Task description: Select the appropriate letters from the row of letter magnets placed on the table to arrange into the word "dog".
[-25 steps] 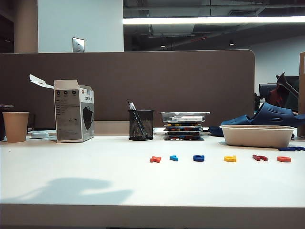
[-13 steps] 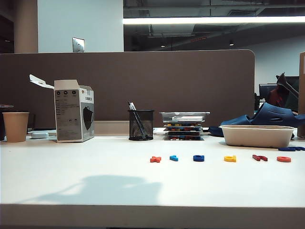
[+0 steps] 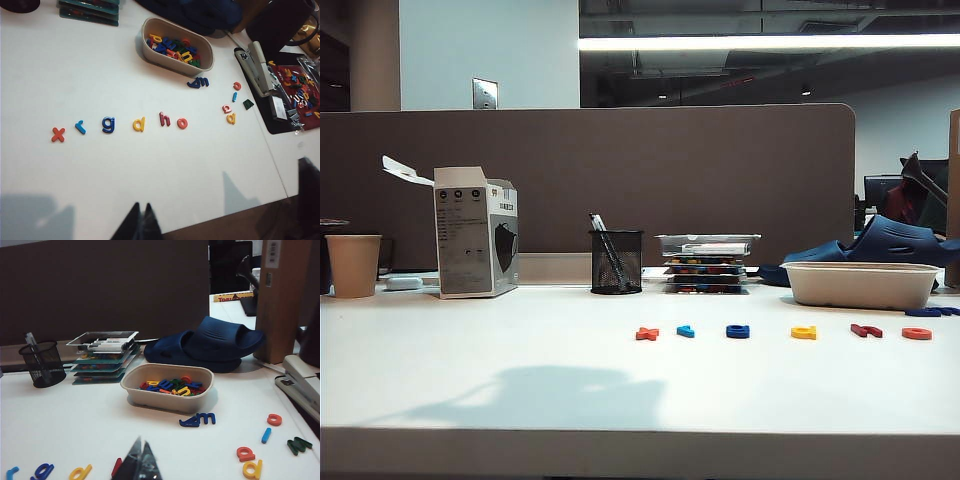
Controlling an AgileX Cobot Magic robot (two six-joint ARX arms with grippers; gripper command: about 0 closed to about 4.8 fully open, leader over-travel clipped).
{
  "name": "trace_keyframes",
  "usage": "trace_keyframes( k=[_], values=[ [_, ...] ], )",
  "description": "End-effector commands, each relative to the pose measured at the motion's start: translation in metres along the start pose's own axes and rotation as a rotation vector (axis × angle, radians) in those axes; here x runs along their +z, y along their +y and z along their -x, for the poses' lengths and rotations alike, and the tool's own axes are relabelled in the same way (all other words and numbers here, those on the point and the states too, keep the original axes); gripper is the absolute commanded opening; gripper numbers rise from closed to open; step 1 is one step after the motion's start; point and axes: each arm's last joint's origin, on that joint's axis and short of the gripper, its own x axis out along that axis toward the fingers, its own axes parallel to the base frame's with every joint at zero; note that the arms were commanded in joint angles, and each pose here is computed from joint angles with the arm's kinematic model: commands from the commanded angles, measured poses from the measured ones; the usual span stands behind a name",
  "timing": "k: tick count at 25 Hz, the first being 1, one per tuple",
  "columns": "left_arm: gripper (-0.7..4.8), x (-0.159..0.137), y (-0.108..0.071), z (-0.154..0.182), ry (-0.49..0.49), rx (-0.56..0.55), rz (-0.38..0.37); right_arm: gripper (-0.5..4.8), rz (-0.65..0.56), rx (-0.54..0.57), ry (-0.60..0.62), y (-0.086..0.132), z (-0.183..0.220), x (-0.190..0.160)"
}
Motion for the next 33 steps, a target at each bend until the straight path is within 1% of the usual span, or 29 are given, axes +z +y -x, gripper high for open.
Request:
trace_keyframes(
  k=[1, 3, 9, 10, 12, 16, 19, 22, 23, 24, 25, 26, 29, 31, 33],
  values=[
    [-0.02, 0.003, -0.001, 0.002, -0.018, -0.006, 0.005, -0.09, -0.015, -0.01, 0.039, 0.006, 0.012, 0.025],
    [-0.02, 0.003, -0.001, 0.002, -0.018, -0.007, 0.005, -0.09, -0.029, -0.019, 0.116, 0.01, 0.019, 0.048],
    [-0.02, 0.003, -0.001, 0.002, -0.018, -0.006, 0.005, -0.09, -0.057, -0.01, 0.256, 0.015, 0.012, 0.085],
    [-0.02, 0.003, -0.001, 0.002, -0.018, -0.007, 0.005, -0.09, -0.062, 0.0, 0.277, 0.015, 0.008, 0.091],
    [-0.02, 0.003, -0.001, 0.002, -0.018, -0.007, 0.005, -0.09, -0.093, 0.074, 0.362, 0.016, -0.014, 0.109],
    [-0.02, 0.003, -0.001, 0.002, -0.018, -0.007, 0.005, -0.09, -0.123, 0.079, 0.426, 0.014, -0.037, 0.121],
    [-0.02, 0.003, -0.001, 0.002, -0.018, -0.006, 0.005, -0.09, -0.16, 0.088, 0.49, 0.014, -0.06, 0.124],
    [-0.02, 0.003, -0.001, 0.002, -0.018, -0.007, 0.005, -0.09, -0.196, 0.114, 0.565, 0.02, -0.084, 0.123],
    [-0.02, 0.003, -0.001, 0.002, -0.017, -0.007, 0.005, -0.09, -0.215, 0.128, 0.621, 0.028, -0.101, 0.12],
    [-0.02, 0.003, -0.001, 0.002, -0.018, -0.007, 0.005, -0.08, -0.201, 0.136, 0.674, 0.039, -0.118, 0.115],
    [-0.02, 0.003, -0.001, 0.002, -0.018, -0.007, 0.005, -0.03, -0.185, 0.136, 0.696, 0.044, -0.125, 0.112],
    [-0.02, 0.003, -0.001, 0.002, -0.018, -0.006, 0.005, 0.21, -0.144, 0.133, 0.738, 0.058, -0.142, 0.105],
    [-0.02, 0.003, -0.001, 0.002, -0.018, -0.006, 0.005, 0.72, -0.107, 0.126, 0.804, 0.075, -0.164, 0.093],
    [-0.02, 0.003, -0.001, 0.002, -0.018, -0.006, 0.005, 1.0, -0.135, 0.115, 0.852, 0.085, -0.178, 0.085],
    [-0.02, 0.003, -0.001, 0.002, -0.018, -0.006, 0.005, 1.08, -0.164, 0.102, 0.897, 0.092, -0.19, 0.076]
  ],
)
